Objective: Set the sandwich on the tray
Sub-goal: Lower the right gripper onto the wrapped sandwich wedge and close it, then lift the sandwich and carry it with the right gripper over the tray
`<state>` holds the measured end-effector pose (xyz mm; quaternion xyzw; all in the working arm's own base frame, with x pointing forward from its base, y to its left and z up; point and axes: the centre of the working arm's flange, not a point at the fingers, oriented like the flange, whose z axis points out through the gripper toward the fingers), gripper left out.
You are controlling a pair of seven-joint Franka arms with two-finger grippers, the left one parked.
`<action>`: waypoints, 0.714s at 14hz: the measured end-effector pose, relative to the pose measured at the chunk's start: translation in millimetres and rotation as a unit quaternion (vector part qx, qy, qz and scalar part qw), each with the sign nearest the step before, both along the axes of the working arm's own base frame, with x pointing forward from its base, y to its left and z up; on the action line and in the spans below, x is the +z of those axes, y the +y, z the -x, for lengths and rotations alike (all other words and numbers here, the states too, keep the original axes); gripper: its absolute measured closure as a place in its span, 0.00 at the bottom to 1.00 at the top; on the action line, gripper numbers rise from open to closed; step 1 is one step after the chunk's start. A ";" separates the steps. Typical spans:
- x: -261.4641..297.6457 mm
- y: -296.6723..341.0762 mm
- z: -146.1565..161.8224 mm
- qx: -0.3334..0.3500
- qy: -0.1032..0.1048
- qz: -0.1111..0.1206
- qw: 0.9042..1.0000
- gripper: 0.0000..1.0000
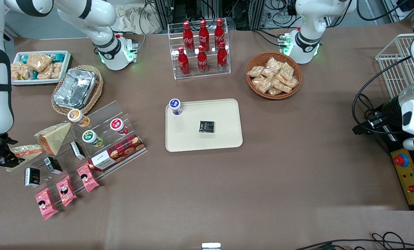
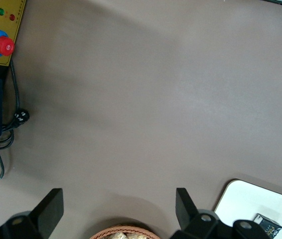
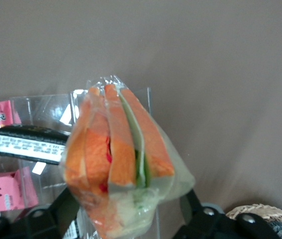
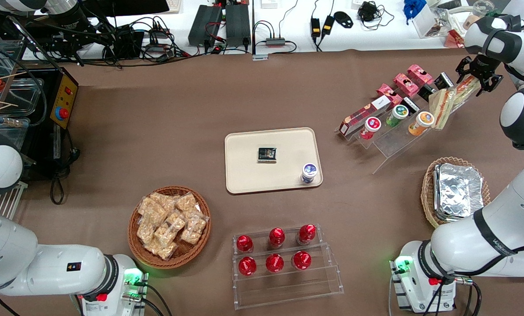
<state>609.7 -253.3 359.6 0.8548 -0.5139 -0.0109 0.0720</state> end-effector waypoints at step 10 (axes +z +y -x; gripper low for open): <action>15.3 -5.9 0.4 0.014 -0.018 0.009 1.000 0.71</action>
